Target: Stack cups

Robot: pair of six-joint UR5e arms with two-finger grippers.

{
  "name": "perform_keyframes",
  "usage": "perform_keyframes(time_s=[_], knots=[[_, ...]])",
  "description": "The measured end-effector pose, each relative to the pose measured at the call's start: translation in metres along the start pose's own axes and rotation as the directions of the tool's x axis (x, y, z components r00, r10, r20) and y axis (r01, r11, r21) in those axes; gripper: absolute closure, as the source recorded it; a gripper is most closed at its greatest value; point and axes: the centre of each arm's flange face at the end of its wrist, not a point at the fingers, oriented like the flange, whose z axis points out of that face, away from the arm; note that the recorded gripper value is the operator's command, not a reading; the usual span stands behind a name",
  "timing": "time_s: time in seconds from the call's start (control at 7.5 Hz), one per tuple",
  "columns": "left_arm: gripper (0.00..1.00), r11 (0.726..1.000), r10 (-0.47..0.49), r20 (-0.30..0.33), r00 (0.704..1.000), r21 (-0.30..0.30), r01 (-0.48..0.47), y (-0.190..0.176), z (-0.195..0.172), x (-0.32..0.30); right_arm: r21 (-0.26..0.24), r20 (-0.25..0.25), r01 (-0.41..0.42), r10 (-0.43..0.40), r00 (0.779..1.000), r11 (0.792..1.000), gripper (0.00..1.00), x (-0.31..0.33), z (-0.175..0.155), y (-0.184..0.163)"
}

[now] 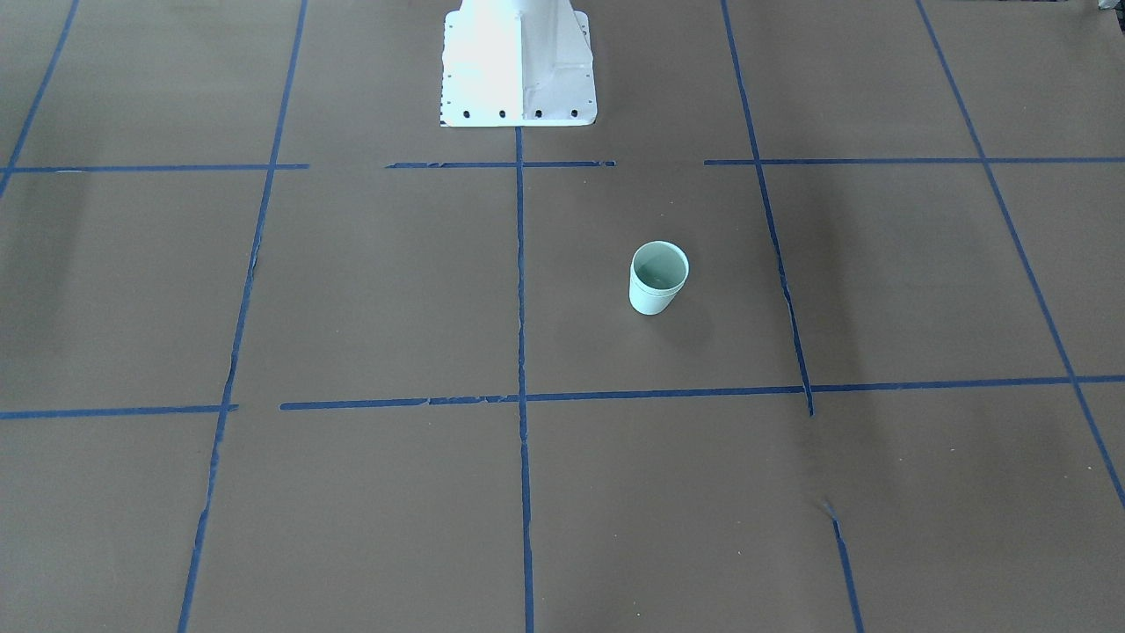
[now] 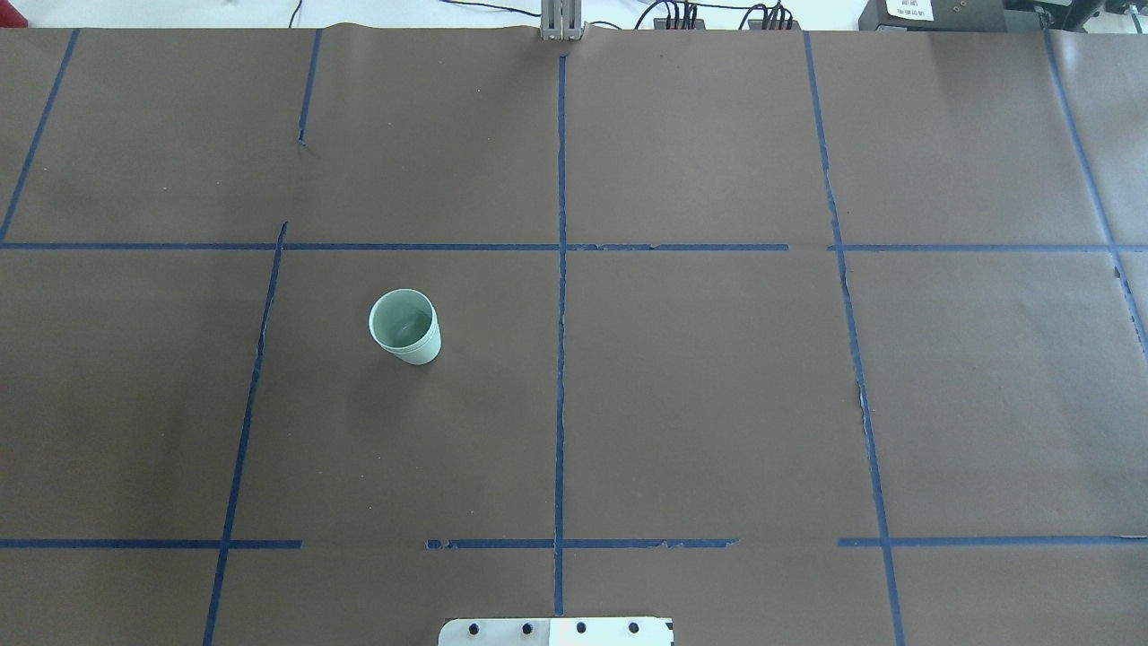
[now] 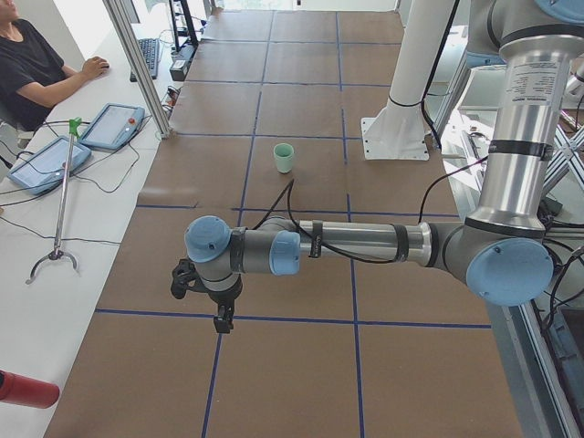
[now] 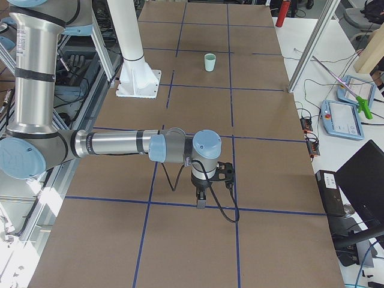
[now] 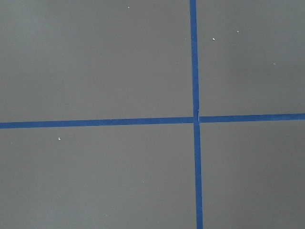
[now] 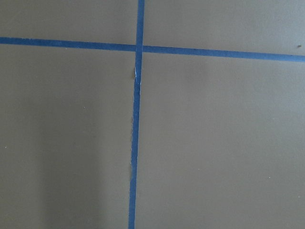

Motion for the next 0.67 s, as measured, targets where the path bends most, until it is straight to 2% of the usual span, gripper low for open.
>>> perform_keyframes(time_s=[0.67], knots=[[0.0,1.0,0.003,0.001,1.0,0.002,-0.003,-0.0017,-0.0006,0.0014,0.0,0.0,0.0,0.0,1.0,1.0,0.0,-0.0001,0.0001,0.0]])
